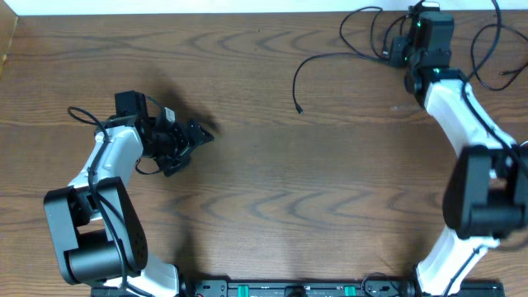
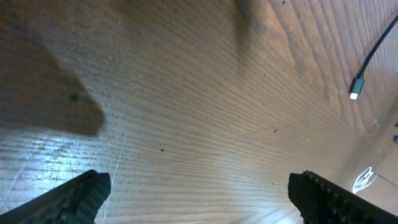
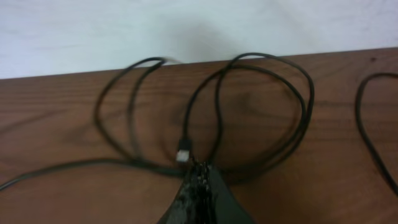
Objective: Untangle cables
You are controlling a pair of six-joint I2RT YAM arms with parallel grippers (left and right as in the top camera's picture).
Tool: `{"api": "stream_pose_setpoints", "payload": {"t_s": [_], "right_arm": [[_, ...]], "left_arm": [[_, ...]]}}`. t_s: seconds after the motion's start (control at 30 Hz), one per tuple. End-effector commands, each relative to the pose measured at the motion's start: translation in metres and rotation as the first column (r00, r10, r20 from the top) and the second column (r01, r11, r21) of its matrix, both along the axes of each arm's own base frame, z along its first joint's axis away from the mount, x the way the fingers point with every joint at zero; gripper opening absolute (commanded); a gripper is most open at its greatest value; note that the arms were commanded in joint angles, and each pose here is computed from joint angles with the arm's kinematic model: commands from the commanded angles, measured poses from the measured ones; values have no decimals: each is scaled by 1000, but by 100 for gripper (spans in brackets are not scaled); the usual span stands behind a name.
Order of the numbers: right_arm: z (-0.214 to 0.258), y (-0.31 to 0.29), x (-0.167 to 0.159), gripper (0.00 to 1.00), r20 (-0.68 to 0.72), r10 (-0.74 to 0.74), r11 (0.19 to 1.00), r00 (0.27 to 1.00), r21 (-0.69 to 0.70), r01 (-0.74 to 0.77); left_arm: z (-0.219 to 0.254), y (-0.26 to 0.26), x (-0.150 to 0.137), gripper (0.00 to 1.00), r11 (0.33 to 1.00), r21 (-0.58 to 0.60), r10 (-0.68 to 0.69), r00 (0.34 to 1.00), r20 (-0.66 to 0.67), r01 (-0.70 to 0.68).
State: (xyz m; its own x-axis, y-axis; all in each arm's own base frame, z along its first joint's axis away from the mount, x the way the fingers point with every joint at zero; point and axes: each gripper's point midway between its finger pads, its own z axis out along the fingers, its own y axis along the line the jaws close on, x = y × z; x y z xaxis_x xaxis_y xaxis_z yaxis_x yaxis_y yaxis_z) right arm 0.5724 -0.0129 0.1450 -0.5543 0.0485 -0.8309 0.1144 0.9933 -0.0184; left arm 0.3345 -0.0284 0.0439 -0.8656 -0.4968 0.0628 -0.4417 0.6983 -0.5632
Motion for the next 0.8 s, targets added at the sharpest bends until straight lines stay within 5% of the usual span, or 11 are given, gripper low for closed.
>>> {"api": "stream_pose_setpoints", "payload": {"t_s": [0.0, 0.33, 0.63, 0.77], "right_arm": [[-10, -15, 38, 1, 25, -44, 999, 999, 7, 44], [-108, -2, 94, 1, -45, -8, 995, 999, 94, 12], [-162, 9, 51, 1, -297, 26, 993, 955, 114, 9], [-179, 47, 10, 1, -455, 179, 964, 872, 258, -63]], "left_arm": [[-1, 3, 1, 98, 1000, 9, 7, 1000, -3, -7], [-1, 3, 1, 98, 1000, 9, 7, 1000, -3, -7], [-1, 3, 1, 98, 1000, 9, 7, 1000, -3, -7], [-1, 3, 1, 98, 1000, 9, 7, 1000, -3, -7]]}}
